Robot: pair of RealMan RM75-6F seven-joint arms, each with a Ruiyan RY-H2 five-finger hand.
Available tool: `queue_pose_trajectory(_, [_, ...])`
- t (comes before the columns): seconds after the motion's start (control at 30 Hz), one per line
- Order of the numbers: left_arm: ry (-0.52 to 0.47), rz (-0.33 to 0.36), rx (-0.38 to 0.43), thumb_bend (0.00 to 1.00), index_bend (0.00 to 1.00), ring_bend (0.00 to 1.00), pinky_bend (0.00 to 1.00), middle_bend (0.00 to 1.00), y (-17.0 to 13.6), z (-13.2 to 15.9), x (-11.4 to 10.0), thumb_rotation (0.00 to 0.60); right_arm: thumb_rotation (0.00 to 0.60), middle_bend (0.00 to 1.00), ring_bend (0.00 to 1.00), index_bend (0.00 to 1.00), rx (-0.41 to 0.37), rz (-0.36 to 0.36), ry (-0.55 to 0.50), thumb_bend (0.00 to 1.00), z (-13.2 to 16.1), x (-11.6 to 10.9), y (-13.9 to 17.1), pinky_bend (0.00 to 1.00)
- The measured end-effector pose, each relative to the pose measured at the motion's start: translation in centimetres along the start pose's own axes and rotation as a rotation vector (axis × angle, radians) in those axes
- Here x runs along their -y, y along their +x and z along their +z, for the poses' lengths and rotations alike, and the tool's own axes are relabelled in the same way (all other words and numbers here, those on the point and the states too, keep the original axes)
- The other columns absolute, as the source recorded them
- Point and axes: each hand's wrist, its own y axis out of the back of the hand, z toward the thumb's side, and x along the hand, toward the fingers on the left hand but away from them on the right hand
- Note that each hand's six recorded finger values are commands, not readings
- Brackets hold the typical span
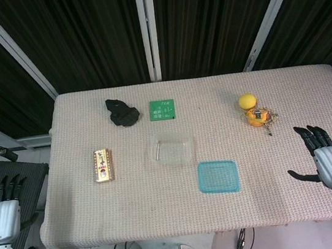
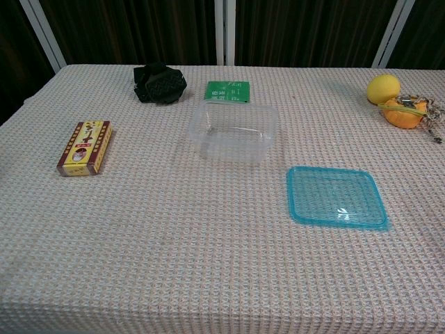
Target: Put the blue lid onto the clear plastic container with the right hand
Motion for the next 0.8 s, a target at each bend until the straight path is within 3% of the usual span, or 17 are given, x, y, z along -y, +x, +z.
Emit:
queue_pose_trajectory(0.2, [-0.003, -0.001, 0.005, 0.0, 0.16, 0.0, 0.0, 0.09, 0.1, 0.2, 0.0, 0.6, 0.6, 0.11, 0.0, 0.0, -0.012, 0.014, -0.004, 0.03, 0.3, 0.4, -0.2, 0.0])
queue_pose_trajectory(0.4, [-0.009, 0.005, 0.011, 0.0, 0.16, 0.0, 0.0, 0.09, 0.0, 0.3, 0.0, 0.6, 0.6, 0.11, 0.0, 0.0, -0.087, 0.054, -0.012, 0.03, 2.4, 1.4, -1.6, 0.0])
queue_pose_trajectory(0.6, [-0.011, 0.016, 0.025, 0.0, 0.16, 0.0, 0.0, 0.09, -0.1, 0.6, -0.1, 0.6, 0.6, 0.15, 0.0, 0.05, -0.231, 0.144, 0.002, 0.03, 7.1, 3.9, -4.6, 0.0])
queue_pose_trajectory(0.8, [-0.02, 0.018, 0.029, 0.0, 0.16, 0.0, 0.0, 0.09, -0.4, 0.4, 0.1, 0.6, 0.6, 0.21, 0.0, 0.14, -0.426, 0.23, 0.036, 0.04, 15.4, 7.7, -8.6, 0.0])
